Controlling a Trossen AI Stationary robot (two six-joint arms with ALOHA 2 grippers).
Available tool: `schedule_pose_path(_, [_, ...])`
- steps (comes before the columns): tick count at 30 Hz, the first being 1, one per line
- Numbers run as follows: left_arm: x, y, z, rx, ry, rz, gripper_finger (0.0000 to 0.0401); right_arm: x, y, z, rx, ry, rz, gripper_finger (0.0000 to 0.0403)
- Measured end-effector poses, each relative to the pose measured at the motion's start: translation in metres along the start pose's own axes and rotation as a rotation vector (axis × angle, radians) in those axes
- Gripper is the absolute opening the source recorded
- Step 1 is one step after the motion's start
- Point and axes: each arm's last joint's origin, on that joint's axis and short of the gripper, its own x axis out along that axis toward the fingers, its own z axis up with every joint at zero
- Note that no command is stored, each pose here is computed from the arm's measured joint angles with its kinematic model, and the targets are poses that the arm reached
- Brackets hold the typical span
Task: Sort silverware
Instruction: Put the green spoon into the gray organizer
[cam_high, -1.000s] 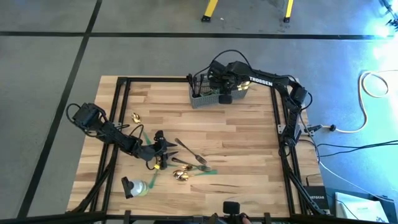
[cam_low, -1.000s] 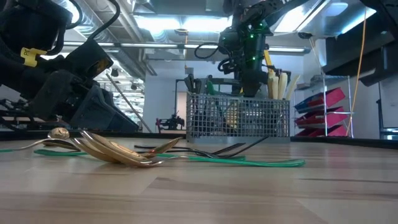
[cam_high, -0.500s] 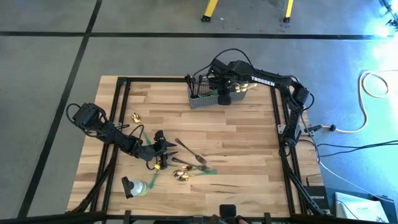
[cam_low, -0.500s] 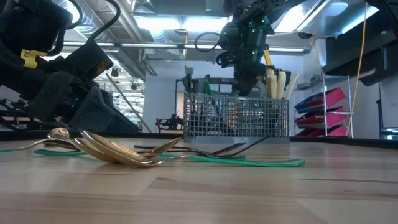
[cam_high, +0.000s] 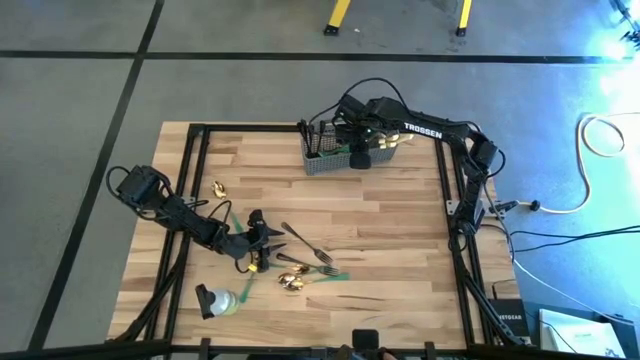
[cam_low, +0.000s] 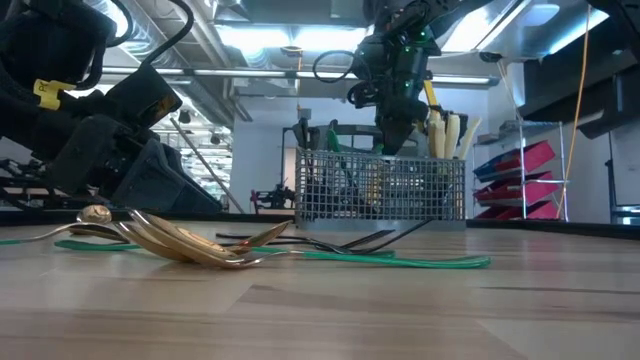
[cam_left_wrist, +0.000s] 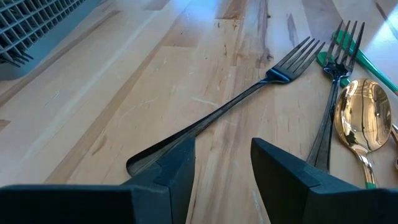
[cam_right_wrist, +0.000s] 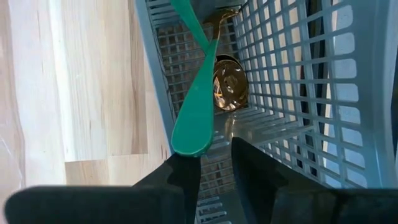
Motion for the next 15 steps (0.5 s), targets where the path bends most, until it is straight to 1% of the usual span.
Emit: schedule_pose_path(15, [0.0, 0.0, 0.0, 0.001, 0.0, 0.0, 0.0141, -0.0001, 0.0005, -0.0002, 0.008, -0.002, 0.013, 0.0076])
